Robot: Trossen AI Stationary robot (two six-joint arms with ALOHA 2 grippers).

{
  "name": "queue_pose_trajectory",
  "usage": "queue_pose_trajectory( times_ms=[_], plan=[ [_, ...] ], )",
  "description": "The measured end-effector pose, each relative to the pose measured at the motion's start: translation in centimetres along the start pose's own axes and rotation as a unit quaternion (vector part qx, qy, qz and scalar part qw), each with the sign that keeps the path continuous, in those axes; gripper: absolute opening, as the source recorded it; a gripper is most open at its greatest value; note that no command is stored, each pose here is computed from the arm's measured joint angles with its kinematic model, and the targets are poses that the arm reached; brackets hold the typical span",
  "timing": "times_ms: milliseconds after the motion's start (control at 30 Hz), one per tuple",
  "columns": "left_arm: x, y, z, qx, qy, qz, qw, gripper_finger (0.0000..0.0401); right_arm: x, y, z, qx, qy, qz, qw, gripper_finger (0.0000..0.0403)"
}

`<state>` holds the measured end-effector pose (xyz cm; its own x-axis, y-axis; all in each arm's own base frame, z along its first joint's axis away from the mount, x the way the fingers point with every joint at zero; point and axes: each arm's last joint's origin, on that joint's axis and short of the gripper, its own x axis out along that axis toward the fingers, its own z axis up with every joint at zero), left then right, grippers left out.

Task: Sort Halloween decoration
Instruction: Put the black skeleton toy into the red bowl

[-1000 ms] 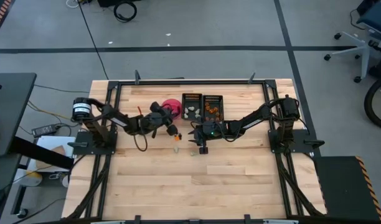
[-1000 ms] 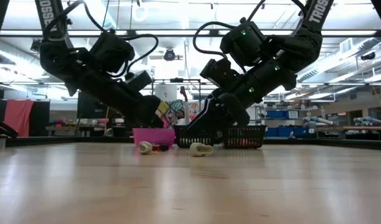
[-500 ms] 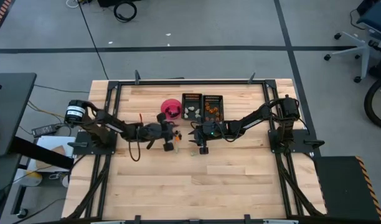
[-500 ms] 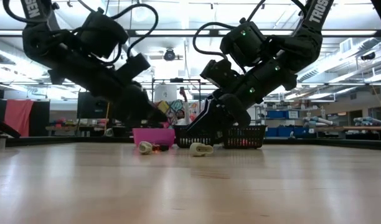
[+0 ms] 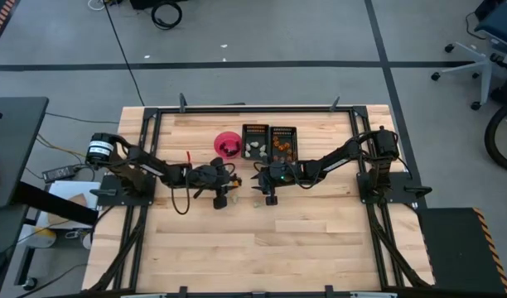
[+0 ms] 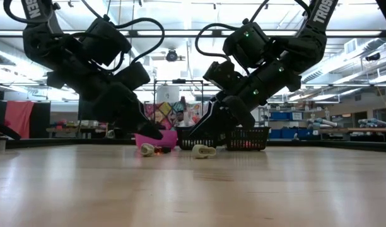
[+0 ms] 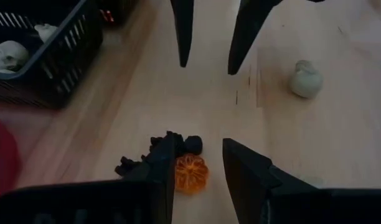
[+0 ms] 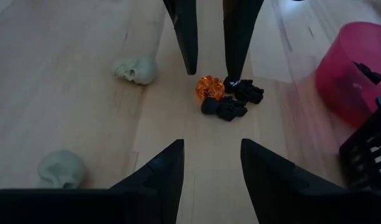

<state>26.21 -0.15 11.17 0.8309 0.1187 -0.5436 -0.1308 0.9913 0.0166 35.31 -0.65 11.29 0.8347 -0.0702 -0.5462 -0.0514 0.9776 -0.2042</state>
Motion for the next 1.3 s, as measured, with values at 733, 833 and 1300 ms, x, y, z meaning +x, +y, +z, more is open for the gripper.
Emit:
queue_pose_trajectory(
  times_ms=[733, 833, 1300],
  plan=[
    [0.0, 0.5, -0.6, -0.025, 0.018, 0.097, 0.995, 0.0157, 0.0, 0.0, 0.2, 0.004, -0.010, -0.002, 1.000, 0.0162],
    [0.0, 0.5, -0.5, -0.042, 0.015, 0.098, 0.994, 0.0158, 0.0, 0.0, 0.2, 0.004, -0.010, -0.002, 1.000, 0.0162],
    [1.3, 0.9, -1.8, -0.109, 0.014, 0.121, 0.987, 0.0158, 0.0, 0.0, 0.3, 0.011, -0.017, 0.001, 1.000, 0.0162]
  ],
)
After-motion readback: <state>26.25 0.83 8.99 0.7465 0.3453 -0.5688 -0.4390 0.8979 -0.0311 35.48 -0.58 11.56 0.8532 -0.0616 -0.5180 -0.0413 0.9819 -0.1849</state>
